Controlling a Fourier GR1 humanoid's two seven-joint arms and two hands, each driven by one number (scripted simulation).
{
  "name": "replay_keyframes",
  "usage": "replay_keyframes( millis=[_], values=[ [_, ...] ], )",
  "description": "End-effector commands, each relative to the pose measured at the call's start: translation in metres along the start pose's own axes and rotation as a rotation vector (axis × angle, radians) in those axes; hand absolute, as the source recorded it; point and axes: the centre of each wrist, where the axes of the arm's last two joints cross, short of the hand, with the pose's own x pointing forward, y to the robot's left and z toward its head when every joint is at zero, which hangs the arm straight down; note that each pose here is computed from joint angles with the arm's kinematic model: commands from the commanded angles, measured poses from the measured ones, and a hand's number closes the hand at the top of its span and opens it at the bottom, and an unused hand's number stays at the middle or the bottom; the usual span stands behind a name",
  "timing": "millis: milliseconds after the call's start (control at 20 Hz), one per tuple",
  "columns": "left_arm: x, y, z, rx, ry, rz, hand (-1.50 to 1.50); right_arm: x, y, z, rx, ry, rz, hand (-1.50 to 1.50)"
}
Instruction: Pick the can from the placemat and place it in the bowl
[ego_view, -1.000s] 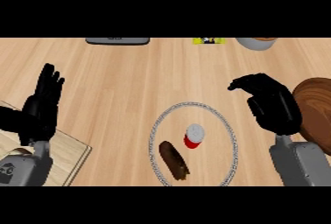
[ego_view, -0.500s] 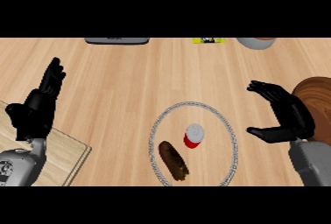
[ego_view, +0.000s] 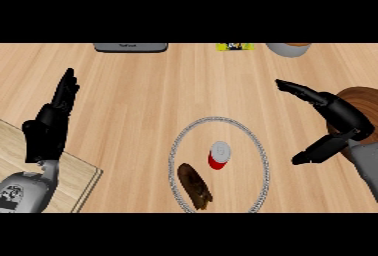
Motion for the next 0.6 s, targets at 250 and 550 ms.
replay_keyframes(
  millis=[250, 550],
  values=[
    [-0.002, 0.0, -0.006, -0.002, 0.012, 0.007, 0.0, 0.04, 0.037, -0.07, 0.282, 0.14, 0.258, -1.5],
    [-0.003, 0.013, -0.011, -0.014, 0.001, 0.004, 0.0, 0.055, 0.079, -0.091, 0.436, 0.164, 0.261, -1.5]
  ],
)
